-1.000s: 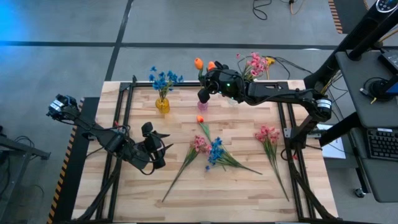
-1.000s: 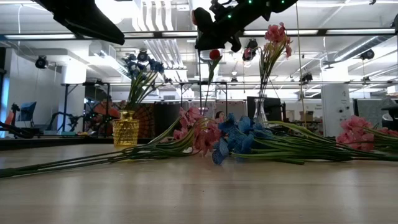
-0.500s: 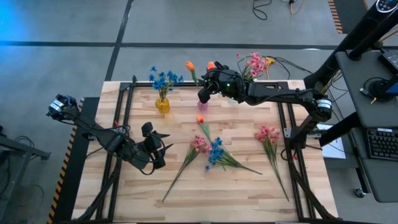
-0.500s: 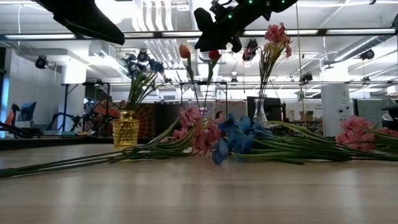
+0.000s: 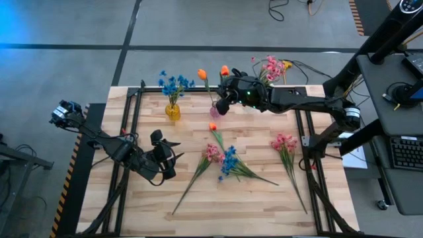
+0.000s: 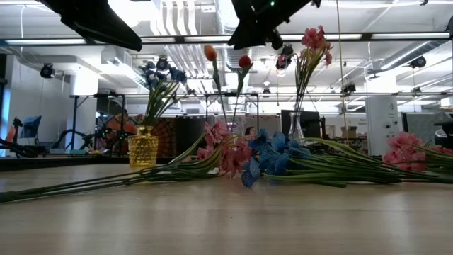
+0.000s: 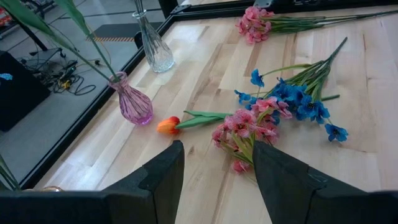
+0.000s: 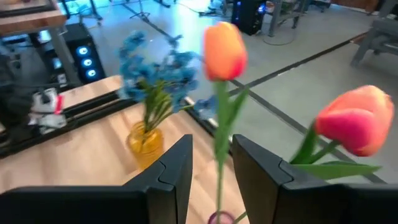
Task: Sort flowers into vase by color
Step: Put the blue flowers into the yellow vase
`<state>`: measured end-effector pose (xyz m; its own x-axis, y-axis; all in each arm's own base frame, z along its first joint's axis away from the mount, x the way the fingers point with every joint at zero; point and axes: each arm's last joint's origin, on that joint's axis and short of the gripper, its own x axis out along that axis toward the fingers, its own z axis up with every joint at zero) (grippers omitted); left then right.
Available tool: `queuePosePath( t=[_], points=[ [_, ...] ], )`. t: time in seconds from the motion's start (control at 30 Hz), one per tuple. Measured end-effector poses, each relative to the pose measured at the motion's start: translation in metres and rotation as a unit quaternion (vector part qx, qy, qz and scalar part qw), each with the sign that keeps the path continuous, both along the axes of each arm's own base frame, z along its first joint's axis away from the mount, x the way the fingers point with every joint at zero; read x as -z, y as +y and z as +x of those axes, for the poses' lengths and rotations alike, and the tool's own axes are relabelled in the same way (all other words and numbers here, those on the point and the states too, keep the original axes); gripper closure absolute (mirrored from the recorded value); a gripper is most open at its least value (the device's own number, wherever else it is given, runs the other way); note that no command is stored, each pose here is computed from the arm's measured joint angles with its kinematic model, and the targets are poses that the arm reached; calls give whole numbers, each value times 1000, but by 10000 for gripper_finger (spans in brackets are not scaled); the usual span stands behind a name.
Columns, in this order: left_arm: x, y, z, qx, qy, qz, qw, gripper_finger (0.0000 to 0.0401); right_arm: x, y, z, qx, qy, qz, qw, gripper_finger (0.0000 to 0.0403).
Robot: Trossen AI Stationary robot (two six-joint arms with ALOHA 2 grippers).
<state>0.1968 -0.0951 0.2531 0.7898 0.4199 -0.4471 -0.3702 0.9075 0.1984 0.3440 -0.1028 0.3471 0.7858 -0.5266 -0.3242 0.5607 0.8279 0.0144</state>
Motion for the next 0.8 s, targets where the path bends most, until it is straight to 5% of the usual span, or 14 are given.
queuePosePath(
  t=[0.33, 0.8],
  points=[
    [0, 0, 0, 0, -1, -1, 1000, 228, -7, 51, -21, -53, 64, 45, 996, 301],
    [-1, 0, 1, -10, -17, -22, 1000, 228, 14, 78, -42, -30, 181, 138, 973, 277]
  ],
)
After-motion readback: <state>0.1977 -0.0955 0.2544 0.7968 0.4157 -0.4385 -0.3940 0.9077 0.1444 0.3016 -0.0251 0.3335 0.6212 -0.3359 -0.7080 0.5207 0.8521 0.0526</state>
